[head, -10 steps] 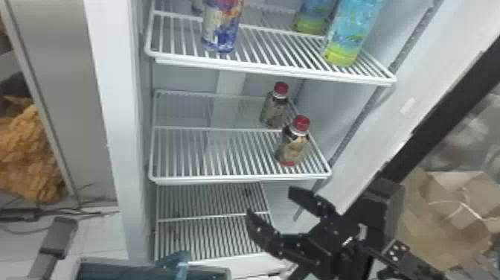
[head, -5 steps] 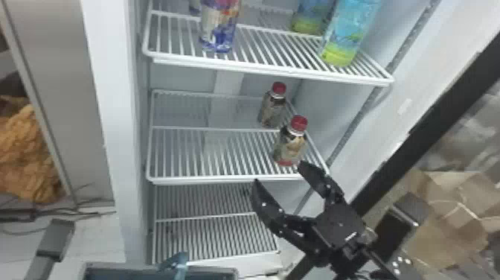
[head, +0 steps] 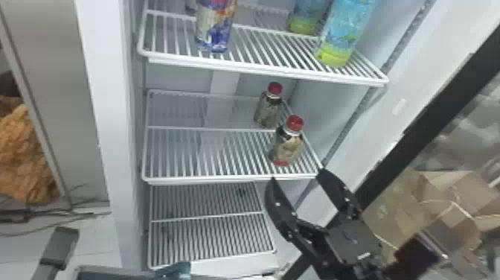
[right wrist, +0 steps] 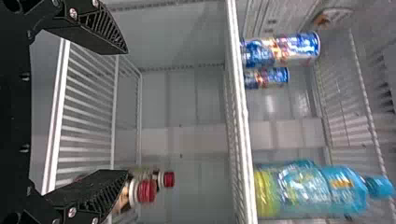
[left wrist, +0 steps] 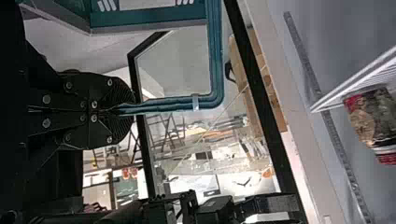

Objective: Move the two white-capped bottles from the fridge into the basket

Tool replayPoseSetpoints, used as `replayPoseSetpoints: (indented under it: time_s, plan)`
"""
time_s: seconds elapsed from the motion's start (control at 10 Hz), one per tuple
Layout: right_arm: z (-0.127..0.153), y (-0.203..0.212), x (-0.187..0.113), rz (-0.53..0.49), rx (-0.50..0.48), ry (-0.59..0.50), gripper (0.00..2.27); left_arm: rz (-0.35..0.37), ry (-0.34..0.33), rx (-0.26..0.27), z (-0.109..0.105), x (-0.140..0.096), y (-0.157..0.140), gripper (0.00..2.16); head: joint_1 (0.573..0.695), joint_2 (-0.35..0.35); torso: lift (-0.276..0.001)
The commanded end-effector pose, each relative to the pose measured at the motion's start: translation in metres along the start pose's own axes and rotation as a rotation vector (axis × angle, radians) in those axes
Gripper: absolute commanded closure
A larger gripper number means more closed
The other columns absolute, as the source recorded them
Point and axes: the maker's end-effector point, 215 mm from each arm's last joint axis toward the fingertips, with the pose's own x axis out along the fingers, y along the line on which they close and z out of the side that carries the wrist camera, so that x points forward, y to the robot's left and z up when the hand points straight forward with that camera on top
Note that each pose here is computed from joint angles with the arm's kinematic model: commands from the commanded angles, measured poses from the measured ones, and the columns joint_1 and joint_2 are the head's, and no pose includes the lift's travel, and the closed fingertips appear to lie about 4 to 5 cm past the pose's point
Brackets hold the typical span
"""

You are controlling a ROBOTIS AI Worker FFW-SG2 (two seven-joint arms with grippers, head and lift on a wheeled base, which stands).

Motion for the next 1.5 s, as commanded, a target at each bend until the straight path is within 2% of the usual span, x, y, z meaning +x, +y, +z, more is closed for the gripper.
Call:
replayPoseSetpoints:
  time_s: [0.0, 1.4]
  plan:
    - [-0.004, -0.009, -0.008, -0.03, 0.004, 0.004, 0.14, -0.017, 0.005, -0.015, -0.007, 0.003, -0.003, 1.17, 0.695, -0.35, -0.26]
    - [-0.015, -0.006, -0.002, -0.013, 0.039, 0.007, 0.15, -0.04, -0.005, -0.028, -0.01, 0.003, -0.008, 1.17, 0.695, -0.35, -0.26]
